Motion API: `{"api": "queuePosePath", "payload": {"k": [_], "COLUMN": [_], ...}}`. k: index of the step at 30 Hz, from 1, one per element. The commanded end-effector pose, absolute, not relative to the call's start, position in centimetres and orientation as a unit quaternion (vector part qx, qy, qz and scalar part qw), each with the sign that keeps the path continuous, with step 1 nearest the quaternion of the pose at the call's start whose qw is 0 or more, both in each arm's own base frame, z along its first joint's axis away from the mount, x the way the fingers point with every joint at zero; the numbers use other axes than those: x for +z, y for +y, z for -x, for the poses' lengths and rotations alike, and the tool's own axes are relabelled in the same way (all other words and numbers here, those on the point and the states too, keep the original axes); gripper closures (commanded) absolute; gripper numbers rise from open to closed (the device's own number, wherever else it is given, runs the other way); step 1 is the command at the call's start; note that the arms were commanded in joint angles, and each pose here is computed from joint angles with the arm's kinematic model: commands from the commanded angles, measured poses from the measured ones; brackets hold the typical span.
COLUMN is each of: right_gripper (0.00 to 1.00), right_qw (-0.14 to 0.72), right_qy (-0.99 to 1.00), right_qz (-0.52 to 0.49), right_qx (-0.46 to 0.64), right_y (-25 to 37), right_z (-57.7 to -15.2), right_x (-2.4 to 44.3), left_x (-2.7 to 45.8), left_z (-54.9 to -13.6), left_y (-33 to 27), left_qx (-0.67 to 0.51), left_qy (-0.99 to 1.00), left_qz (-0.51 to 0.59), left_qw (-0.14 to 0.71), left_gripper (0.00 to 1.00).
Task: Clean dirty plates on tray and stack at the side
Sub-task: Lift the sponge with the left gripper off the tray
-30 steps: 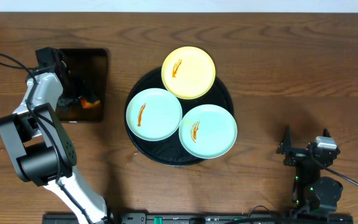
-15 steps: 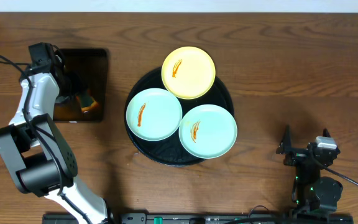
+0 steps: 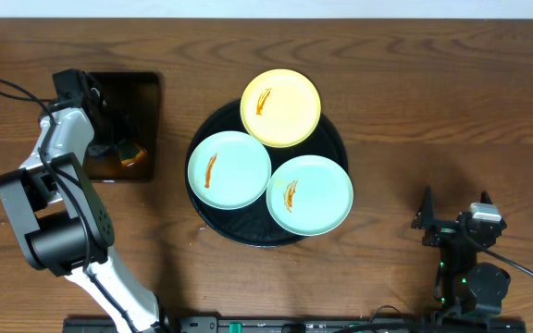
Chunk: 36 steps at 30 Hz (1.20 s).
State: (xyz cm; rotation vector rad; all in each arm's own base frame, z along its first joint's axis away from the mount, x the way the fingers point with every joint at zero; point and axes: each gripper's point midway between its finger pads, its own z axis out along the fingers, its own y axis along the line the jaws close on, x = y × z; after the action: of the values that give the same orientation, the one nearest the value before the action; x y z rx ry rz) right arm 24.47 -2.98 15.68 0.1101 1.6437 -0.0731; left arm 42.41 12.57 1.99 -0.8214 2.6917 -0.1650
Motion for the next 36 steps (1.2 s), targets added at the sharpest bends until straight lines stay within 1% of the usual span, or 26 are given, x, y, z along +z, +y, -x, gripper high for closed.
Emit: {"api": "queuePosePath", "payload": {"k": [1, 8, 9, 12, 17, 21, 29, 33, 36], "right_gripper": [0.01, 0.01, 0.01, 0.01, 0.01, 0.01, 0.01, 0.01, 0.01], "right_qw": [0.677, 0.677, 0.677, 0.677, 0.677, 0.677, 0.677, 0.677, 0.677], "right_qy": [0.733, 0.733, 0.733, 0.733, 0.733, 0.733, 0.733, 0.733, 0.733], "right_qz": [-0.052, -0.052, -0.052, -0.052, -0.052, -0.051, -0.052, -0.052, -0.052], "right_qx": [-0.040, -0.040, -0.040, -0.040, -0.040, -0.040, -0.040, -0.040, -0.040], "right_y": [-3.3, -3.3, -3.3, -3.3, -3.3, -3.3, -3.3, -3.3, -3.3], "right_z": [-24.4, -24.4, -24.4, -24.4, -24.4, -24.4, -24.4, -24.4, -24.4], "right_x": [15.5, 15.5, 15.5, 15.5, 15.5, 15.5, 15.5, 15.5, 15.5], "left_x": [1.7, 1.1, 1.0, 0.9, 0.8, 0.6, -0.9, -0.9, -0.8], "left_z": [-42.5, -41.9, -41.8, -41.7, -41.6, -41.3, -39.4, -39.6, -40.0], "left_y": [12.1, 11.9, 11.8, 11.8, 11.8, 11.7, 12.9, 13.0, 13.1], "left_qx": [-0.064, -0.062, -0.062, -0.061, -0.058, -0.057, -0.007, -0.007, -0.006], "left_qy": [0.944, 0.948, 0.949, 0.949, 0.955, 0.956, 0.959, 0.958, 0.957], "left_qz": [0.281, 0.274, 0.273, 0.273, 0.250, 0.250, 0.259, 0.257, 0.257], "left_qw": [0.159, 0.149, 0.148, 0.146, 0.146, 0.142, 0.120, 0.125, 0.135], "left_gripper": [0.26, 0.27, 0.31, 0.35, 0.35, 0.36, 0.38, 0.38, 0.49]}}
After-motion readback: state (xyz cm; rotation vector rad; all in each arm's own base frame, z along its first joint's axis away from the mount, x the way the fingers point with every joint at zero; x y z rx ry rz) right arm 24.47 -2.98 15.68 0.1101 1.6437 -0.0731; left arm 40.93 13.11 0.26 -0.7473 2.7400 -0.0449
